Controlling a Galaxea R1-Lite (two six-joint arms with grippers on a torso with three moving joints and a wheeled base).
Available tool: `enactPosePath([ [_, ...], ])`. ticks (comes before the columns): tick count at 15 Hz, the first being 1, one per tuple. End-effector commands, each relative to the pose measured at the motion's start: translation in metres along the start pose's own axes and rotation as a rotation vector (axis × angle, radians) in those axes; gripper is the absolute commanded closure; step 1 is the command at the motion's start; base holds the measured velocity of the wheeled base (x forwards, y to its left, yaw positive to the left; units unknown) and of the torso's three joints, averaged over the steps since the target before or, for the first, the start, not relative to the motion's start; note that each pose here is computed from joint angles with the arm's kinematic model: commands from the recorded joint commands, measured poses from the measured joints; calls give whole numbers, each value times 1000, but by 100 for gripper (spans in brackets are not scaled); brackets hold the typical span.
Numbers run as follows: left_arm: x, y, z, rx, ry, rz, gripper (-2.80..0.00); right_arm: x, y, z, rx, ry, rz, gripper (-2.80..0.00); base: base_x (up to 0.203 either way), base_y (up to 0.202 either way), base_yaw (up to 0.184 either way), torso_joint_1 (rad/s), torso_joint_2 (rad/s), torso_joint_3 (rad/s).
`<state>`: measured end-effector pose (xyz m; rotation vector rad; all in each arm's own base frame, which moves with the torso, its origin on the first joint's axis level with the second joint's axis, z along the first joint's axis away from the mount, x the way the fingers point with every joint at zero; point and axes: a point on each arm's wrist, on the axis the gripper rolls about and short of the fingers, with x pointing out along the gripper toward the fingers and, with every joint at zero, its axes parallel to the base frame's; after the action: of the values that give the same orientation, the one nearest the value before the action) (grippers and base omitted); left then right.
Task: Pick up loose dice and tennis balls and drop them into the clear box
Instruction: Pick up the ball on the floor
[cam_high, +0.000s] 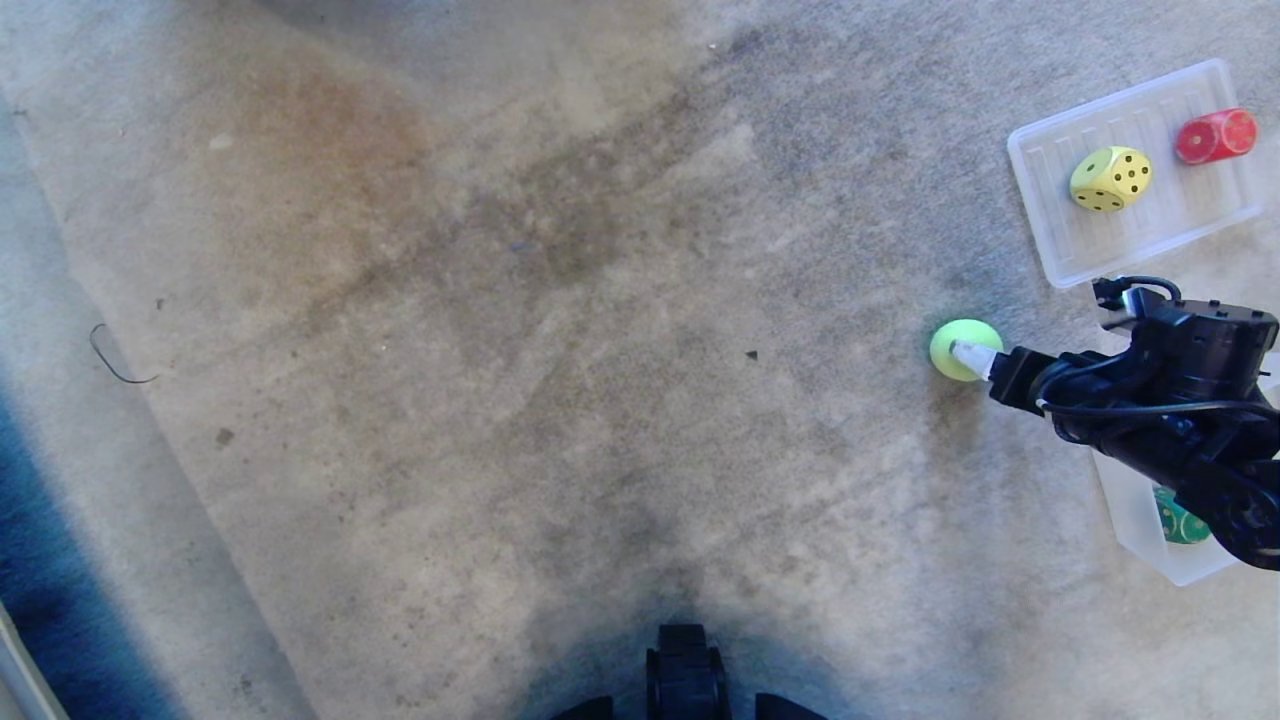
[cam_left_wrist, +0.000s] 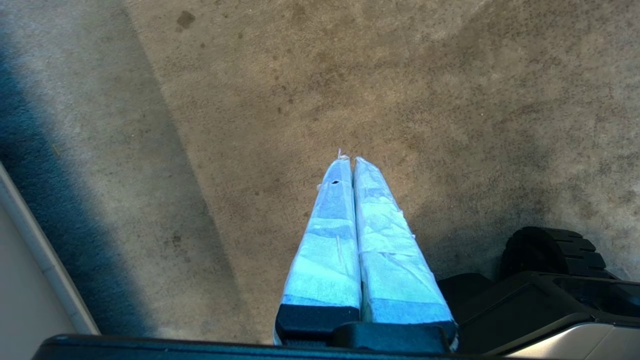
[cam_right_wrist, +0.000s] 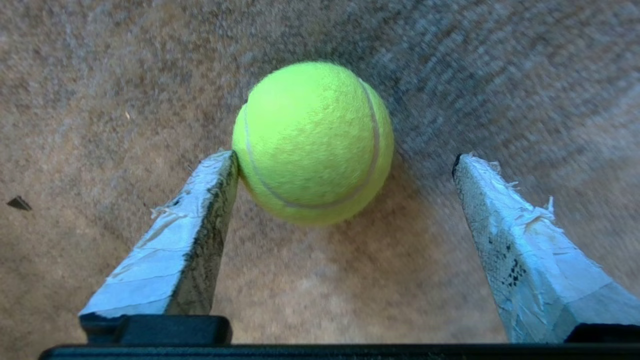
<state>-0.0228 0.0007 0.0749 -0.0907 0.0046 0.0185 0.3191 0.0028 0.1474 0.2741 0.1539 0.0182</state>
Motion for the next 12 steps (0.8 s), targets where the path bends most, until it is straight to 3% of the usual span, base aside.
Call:
enactPosePath([
  [1, 0, 0, 0, -1, 1, 0, 0, 19, -7, -11, 16, 25, -18, -280, 0, 0, 0, 0, 0, 0],
  [3, 0, 0, 0, -1, 1, 0, 0, 26, -6, -8, 59, 13, -6, -280, 0, 0, 0, 0, 0, 0],
  [8, 0, 0, 0, -1, 1, 0, 0, 39, 0, -8, 60, 2, 15, -280, 0, 0, 0, 0, 0, 0],
  [9, 0, 0, 0, -1, 1, 0, 0, 39, 0, -7, 60, 0, 15, 0, 0, 0, 0, 0, 0, 0],
  [12, 0, 0, 0, -1, 1, 0, 0, 35, 1, -1, 39, -20, 17, 0, 0, 0, 0, 0, 0, 0],
])
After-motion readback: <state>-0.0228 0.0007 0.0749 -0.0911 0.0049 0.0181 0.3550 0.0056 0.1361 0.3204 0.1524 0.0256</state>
